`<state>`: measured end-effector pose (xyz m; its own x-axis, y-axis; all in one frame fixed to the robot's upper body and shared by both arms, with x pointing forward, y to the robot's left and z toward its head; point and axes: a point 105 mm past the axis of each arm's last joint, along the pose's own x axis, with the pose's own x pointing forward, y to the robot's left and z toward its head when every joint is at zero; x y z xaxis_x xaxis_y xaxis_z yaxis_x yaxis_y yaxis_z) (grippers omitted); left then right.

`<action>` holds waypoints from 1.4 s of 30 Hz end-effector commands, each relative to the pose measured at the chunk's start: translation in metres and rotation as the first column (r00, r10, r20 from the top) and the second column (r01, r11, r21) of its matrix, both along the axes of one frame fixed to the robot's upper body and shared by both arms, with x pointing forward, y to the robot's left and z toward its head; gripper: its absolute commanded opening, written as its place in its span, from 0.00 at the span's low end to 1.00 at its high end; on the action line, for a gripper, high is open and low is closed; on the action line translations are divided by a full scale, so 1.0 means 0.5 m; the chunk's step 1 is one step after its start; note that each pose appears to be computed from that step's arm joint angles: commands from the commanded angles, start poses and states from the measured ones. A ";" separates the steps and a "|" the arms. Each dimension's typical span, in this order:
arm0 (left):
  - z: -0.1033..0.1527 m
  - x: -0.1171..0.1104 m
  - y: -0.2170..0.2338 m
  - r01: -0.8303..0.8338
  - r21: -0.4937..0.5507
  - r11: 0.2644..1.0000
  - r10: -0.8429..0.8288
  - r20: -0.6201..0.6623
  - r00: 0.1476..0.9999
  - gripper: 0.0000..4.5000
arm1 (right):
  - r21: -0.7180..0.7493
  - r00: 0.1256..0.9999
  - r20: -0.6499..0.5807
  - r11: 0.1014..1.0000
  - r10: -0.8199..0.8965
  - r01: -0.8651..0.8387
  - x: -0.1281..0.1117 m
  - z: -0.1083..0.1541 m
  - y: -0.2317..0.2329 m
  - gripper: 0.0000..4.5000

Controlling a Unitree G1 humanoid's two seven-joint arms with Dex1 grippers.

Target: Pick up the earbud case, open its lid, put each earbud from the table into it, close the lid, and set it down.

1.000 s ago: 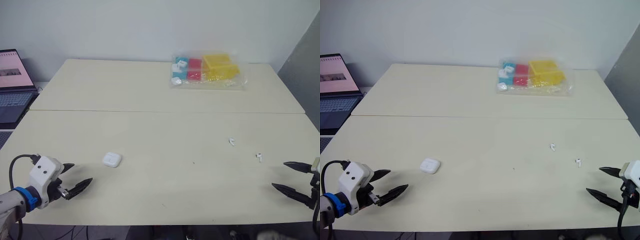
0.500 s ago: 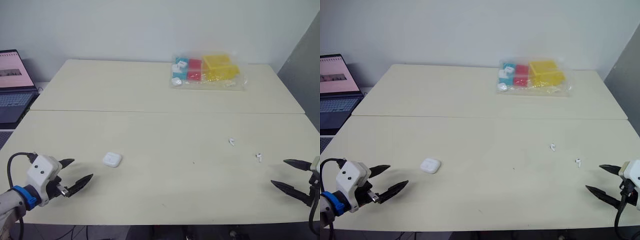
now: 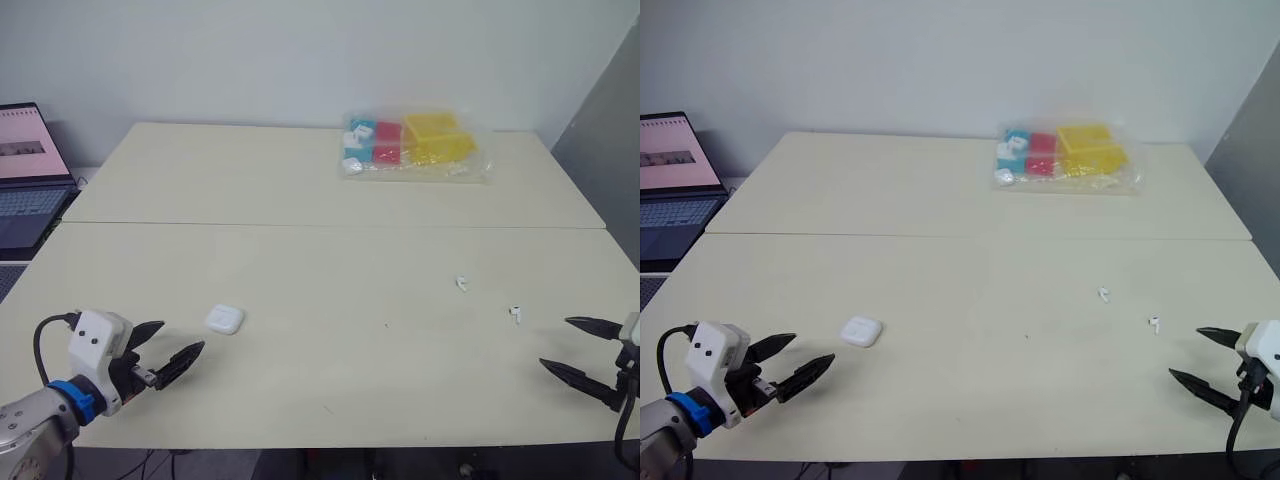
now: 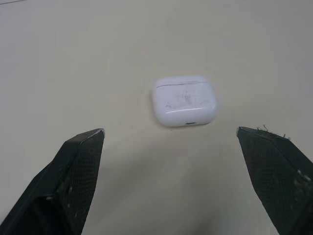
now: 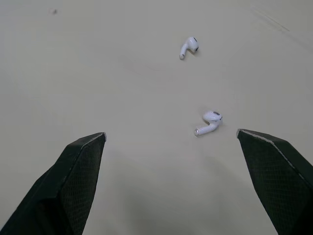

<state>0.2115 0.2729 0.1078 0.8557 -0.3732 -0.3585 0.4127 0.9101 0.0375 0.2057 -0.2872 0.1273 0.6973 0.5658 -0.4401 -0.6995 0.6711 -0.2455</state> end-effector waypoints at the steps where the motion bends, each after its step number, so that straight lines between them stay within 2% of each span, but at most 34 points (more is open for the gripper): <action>1: 0.019 0.018 -0.011 -0.066 -0.023 0.998 0.067 0.036 0.997 1.00 | 0.021 0.991 0.025 0.991 0.131 -0.132 0.007 0.032 0.064 1.00; 5: 0.007 0.022 -0.033 -0.055 0.013 0.998 0.055 0.019 0.998 1.00 | 0.055 0.975 0.038 0.973 0.221 -0.223 0.017 0.054 0.118 1.00; 7: -0.008 0.037 -0.042 -0.083 -0.001 0.997 0.083 0.007 0.997 1.00 | 0.070 0.944 0.053 0.942 0.325 -0.329 0.031 0.076 0.181 1.00; 13: -0.035 0.058 -0.074 -0.053 -0.022 0.998 0.052 -0.030 0.998 1.00 | 0.145 0.896 0.091 0.884 0.435 -0.444 0.050 0.104 0.281 1.00; 24: -0.059 0.078 -0.057 -0.151 -0.009 0.988 0.150 -0.061 0.987 1.00 | 0.124 0.866 0.073 0.857 0.495 -0.501 0.040 0.116 0.300 1.00; 28: -0.060 0.087 -0.068 -0.090 0.000 0.996 0.089 -0.086 0.992 1.00 | 0.131 0.856 0.079 0.846 0.510 -0.516 0.036 0.122 0.311 1.00; 42: -0.098 0.115 -0.083 -0.026 0.025 0.999 0.030 -0.196 0.980 1.00 | 0.109 0.795 0.101 0.787 0.598 -0.607 0.053 0.138 0.348 1.00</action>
